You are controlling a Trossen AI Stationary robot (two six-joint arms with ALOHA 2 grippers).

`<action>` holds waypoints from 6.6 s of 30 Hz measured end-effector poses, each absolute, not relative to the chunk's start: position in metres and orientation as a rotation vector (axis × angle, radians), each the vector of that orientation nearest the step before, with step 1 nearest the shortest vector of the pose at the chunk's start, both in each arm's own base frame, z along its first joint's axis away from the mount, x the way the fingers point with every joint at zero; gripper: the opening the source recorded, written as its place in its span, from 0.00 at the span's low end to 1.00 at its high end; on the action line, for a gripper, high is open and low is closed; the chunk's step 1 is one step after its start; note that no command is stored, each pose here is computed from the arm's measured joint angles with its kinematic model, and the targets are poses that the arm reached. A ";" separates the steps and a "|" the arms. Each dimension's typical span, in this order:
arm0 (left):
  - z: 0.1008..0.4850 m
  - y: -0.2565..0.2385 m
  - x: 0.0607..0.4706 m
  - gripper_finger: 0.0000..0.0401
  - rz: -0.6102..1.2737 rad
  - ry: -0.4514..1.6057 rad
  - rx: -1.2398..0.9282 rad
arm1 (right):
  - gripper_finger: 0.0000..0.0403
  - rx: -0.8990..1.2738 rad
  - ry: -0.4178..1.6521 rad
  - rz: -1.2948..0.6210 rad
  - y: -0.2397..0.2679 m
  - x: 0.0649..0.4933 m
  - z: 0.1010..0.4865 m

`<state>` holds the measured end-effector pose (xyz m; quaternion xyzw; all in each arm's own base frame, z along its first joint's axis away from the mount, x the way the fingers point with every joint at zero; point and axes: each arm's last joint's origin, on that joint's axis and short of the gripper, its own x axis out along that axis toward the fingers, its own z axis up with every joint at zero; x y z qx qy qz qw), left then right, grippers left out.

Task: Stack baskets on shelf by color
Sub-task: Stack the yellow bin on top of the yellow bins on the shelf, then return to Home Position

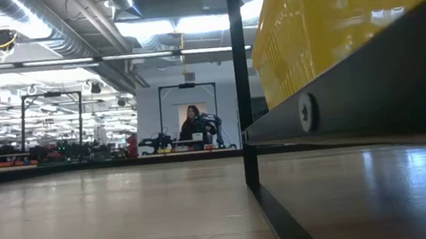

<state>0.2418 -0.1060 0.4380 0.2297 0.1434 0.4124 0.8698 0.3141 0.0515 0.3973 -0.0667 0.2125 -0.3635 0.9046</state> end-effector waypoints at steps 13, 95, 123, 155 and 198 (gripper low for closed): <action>0.451 -0.092 0.222 0.19 0.637 0.270 0.328 | 0.00 0.266 0.457 -0.703 0.070 0.236 0.414; 0.443 -0.034 0.171 0.19 0.002 0.600 0.323 | 0.06 1.401 0.930 -1.118 0.195 0.290 0.280; 0.443 -0.034 0.171 0.19 0.002 0.601 0.324 | 0.15 1.432 0.996 -1.064 0.198 0.293 0.280; 0.443 -0.034 0.171 0.19 0.002 0.603 0.324 | 0.15 1.143 0.672 -0.728 0.168 0.338 0.268; 0.435 -0.001 0.058 0.00 0.253 0.392 -0.006 | 0.00 -0.012 0.577 -0.408 0.066 0.167 0.503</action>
